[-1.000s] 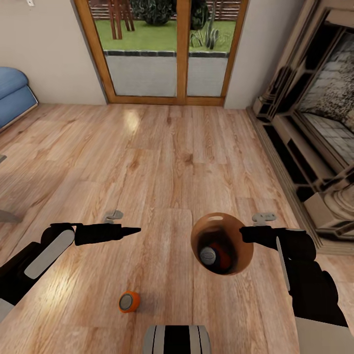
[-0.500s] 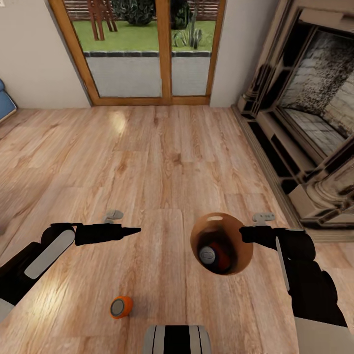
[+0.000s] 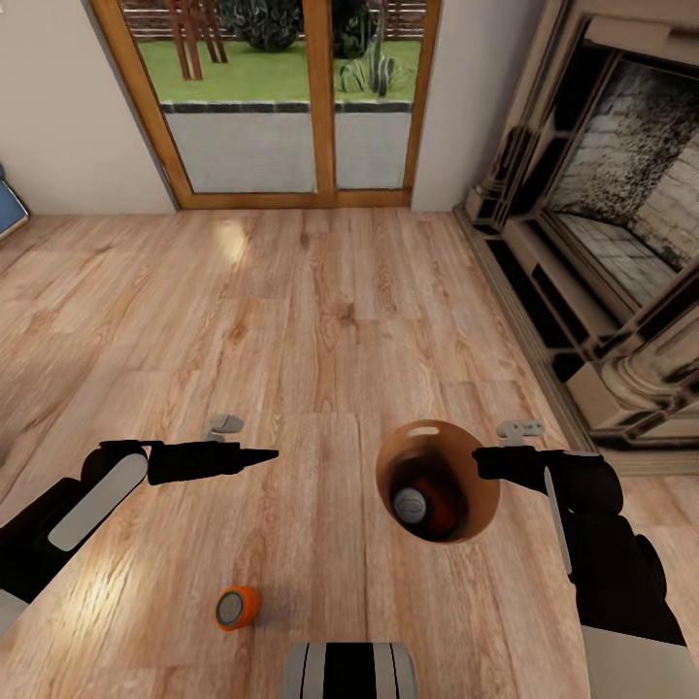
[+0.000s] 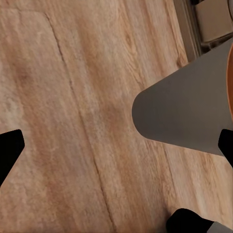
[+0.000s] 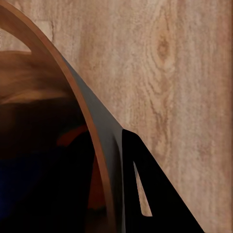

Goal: Put the three can of soda from the living room inside the tash can in the kitchen.

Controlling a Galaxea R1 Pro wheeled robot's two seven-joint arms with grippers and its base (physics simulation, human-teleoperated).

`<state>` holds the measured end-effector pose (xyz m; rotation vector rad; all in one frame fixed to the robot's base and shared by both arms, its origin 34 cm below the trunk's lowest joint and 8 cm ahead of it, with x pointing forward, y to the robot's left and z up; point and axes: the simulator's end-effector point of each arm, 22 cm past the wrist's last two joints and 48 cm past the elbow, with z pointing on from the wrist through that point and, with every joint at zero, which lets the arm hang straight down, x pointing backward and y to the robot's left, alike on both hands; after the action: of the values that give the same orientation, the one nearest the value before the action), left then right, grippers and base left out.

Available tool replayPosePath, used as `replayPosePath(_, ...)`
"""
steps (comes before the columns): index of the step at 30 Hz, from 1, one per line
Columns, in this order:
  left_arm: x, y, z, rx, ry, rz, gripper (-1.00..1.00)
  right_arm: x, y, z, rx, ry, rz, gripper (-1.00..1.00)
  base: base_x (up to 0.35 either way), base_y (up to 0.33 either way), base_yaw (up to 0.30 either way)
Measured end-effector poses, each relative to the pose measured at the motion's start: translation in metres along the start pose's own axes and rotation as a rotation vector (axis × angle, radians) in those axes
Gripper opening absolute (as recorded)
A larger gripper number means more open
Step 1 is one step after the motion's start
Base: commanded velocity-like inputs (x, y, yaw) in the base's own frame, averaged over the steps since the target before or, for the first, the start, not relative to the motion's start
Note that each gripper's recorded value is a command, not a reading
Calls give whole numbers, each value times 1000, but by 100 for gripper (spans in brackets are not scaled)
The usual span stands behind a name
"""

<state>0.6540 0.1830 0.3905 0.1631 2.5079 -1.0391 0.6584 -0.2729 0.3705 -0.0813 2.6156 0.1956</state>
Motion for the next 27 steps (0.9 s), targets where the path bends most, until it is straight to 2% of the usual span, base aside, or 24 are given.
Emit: replayPosePath(27,2,1,1,1,3,-4,100,2,-1,2,0,5,1,-100,0,0,0)
